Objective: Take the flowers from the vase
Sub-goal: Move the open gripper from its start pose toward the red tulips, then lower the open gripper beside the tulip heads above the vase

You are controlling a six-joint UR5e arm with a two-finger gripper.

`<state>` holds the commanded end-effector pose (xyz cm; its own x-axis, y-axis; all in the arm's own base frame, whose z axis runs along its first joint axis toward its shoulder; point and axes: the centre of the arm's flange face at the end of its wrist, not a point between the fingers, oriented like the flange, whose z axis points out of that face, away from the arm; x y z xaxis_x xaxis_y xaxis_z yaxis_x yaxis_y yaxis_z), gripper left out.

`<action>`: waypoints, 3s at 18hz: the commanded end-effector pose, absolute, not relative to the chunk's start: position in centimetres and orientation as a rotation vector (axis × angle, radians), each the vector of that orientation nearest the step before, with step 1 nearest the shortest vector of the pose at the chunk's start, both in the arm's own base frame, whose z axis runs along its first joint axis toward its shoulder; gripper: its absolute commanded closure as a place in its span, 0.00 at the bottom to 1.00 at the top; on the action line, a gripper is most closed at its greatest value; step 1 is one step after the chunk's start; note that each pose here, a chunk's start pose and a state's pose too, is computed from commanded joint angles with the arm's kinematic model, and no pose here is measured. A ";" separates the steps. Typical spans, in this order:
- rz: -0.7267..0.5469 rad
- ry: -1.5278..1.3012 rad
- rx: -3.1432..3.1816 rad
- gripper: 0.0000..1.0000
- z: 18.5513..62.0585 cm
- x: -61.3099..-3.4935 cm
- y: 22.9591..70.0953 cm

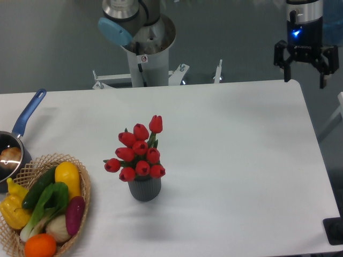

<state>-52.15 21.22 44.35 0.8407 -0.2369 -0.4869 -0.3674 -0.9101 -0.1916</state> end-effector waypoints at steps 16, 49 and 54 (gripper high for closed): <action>0.477 0.448 -2.599 0.00 39.1 -48.4 23.1; -0.062 0.496 -2.105 0.00 28.9 -38.8 35.8; -0.191 0.232 -2.145 0.00 32.1 -37.1 35.7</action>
